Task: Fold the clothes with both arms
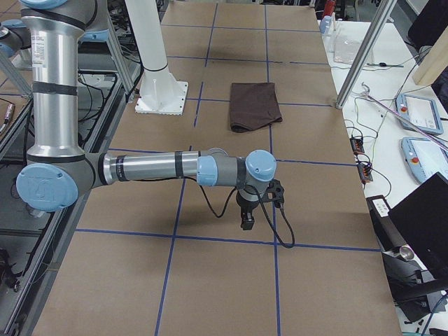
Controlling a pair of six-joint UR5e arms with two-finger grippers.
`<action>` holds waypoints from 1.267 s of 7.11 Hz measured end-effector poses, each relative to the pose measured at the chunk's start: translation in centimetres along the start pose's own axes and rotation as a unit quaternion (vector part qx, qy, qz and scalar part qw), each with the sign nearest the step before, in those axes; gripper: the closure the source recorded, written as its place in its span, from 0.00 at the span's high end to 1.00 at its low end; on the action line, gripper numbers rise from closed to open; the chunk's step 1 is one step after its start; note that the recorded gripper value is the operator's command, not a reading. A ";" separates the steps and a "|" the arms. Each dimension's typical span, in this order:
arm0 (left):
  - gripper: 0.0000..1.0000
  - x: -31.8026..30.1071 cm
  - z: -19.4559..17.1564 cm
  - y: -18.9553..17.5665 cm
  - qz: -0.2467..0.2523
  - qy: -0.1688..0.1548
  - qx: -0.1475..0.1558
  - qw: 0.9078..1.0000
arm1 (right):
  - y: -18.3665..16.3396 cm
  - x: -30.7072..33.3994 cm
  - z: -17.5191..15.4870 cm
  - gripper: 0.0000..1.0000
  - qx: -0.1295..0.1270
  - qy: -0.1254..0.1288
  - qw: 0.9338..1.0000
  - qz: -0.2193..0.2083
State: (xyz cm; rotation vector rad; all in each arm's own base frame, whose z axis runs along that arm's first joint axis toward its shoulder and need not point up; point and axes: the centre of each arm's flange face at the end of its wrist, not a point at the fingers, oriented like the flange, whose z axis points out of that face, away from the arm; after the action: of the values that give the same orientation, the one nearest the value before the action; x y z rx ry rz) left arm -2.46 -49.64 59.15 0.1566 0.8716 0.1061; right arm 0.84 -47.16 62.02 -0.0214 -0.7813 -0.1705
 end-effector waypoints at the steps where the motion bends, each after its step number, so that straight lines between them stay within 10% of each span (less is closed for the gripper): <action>1: 1.00 0.5 -0.5 -0.4 0.006 0.001 0.005 1.000 | -0.1 -0.1 -0.1 1.00 0.001 0.000 1.000 -0.001; 9: 1.00 0.7 -0.7 0.0 0.008 0.003 0.007 1.000 | -0.3 -0.4 -0.2 1.00 0.003 -0.003 1.000 -0.004</action>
State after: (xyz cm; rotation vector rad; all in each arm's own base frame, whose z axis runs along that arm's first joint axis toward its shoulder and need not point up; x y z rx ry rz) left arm -2.58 -49.50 58.20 0.1766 0.8769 0.1147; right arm 0.65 -47.44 61.55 -0.0135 -0.7876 -0.1760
